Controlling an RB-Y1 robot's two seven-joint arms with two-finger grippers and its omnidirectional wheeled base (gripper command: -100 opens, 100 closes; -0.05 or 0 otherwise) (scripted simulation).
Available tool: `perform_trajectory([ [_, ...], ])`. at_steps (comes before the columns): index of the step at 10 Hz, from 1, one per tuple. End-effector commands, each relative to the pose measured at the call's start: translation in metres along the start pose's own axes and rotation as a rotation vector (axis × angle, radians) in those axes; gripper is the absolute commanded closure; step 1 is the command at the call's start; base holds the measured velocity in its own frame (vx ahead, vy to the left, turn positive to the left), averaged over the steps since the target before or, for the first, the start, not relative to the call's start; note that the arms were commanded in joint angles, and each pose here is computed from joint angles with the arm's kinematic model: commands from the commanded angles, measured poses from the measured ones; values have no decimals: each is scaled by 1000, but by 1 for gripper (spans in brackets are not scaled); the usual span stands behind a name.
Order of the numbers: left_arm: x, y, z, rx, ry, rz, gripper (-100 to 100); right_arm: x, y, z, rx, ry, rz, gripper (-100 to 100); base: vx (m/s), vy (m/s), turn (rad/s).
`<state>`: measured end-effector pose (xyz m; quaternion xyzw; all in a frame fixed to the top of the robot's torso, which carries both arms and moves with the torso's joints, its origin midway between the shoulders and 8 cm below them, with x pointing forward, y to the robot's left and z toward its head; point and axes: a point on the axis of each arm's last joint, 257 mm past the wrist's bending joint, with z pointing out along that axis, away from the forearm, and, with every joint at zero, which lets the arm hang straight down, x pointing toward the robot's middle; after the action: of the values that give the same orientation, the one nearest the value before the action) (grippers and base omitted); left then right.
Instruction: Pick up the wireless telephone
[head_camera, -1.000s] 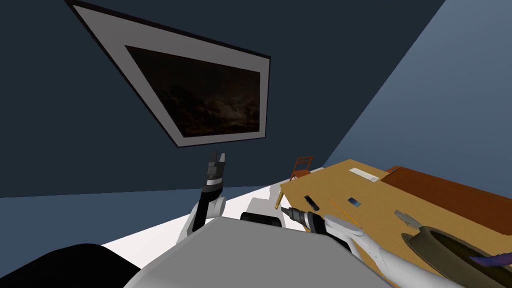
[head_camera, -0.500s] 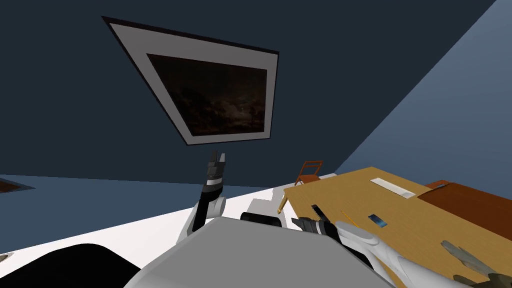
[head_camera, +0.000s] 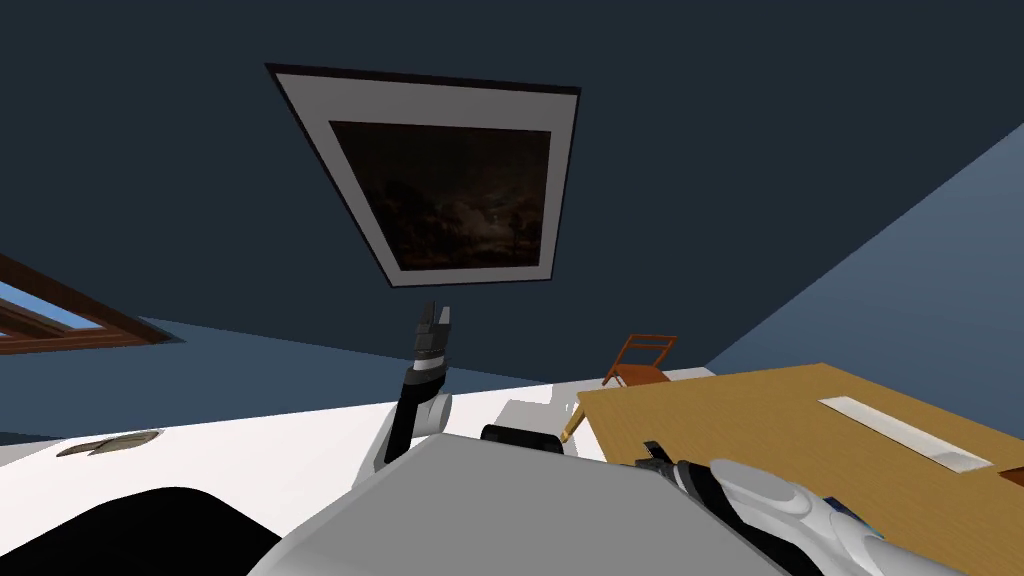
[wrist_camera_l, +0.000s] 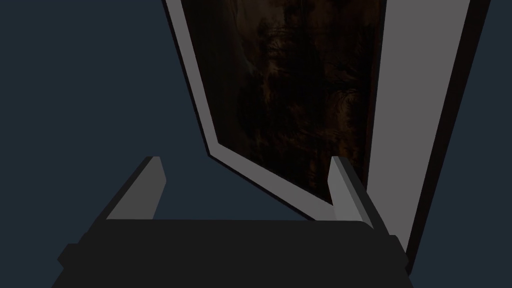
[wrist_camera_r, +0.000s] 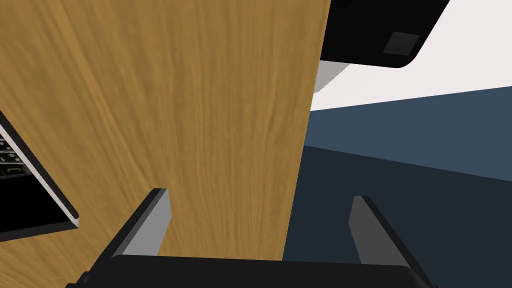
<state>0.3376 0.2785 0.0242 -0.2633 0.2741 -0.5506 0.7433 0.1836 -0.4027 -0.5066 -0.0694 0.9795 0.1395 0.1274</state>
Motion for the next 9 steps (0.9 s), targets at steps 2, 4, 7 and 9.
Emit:
perform_trajectory([
  [2,0,0,0,0,0,0,0,24,-43,-13,86,55,-20,-100,67,-21,104],
  [4,0,0,0,0,0,0,0,39,-64,-22,127,91,-31,-100,52,-16,107],
  [7,0,0,0,0,0,0,0,88,-99,-42,195,197,-49,-100,100,-43,165],
  [9,0,0,0,0,0,0,0,116,-106,-47,207,256,-54,-100,92,-30,86],
])
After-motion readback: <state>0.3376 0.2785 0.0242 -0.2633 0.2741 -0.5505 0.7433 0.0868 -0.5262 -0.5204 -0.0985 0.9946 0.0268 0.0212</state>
